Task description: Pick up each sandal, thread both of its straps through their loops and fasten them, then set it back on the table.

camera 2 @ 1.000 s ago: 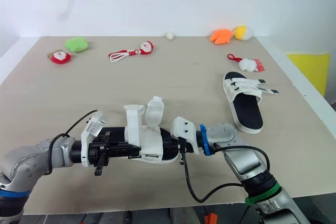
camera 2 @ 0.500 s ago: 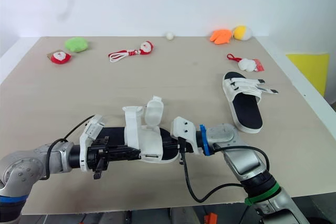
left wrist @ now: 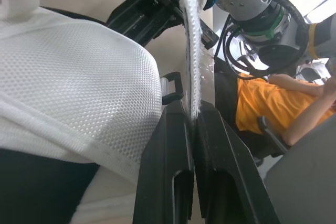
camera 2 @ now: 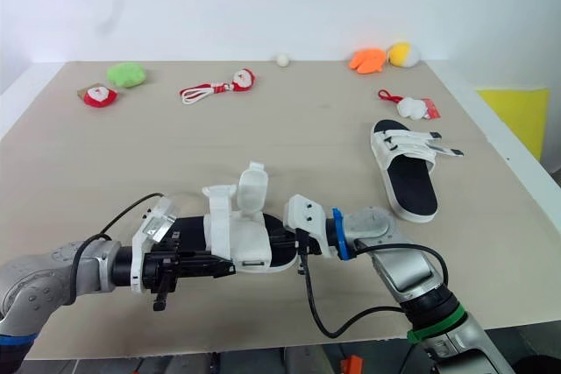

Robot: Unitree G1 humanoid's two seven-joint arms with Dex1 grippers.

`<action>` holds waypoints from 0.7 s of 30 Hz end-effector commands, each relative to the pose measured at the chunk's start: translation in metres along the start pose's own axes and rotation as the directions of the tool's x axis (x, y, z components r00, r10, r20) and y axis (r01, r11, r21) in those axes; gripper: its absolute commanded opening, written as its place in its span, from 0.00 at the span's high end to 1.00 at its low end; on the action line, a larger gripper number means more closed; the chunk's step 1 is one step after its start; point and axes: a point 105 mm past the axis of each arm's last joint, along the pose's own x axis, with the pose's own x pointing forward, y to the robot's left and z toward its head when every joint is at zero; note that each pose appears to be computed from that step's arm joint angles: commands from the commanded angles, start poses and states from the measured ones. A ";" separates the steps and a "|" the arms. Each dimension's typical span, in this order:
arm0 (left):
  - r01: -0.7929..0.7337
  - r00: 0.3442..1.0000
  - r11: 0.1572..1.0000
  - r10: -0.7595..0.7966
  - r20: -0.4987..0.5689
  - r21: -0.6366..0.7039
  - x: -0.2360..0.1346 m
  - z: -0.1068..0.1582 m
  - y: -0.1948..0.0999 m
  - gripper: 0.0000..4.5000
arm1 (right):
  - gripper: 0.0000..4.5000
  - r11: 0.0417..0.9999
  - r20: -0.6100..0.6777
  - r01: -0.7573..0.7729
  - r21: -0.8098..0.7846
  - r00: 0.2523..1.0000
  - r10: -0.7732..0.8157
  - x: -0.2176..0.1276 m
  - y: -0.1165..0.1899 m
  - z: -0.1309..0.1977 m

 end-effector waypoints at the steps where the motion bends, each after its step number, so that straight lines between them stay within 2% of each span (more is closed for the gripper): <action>1: -0.002 1.000 1.000 0.002 -0.015 0.017 -0.001 -0.005 -0.001 0.98 | 1.00 0.997 -0.079 0.015 0.074 0.997 -0.010 0.002 0.002 -0.025; 21: -0.002 1.000 0.997 0.001 0.021 0.082 -0.001 0.002 0.001 0.98 | 1.00 0.997 -0.077 0.014 0.074 0.997 -0.008 0.002 0.001 -0.024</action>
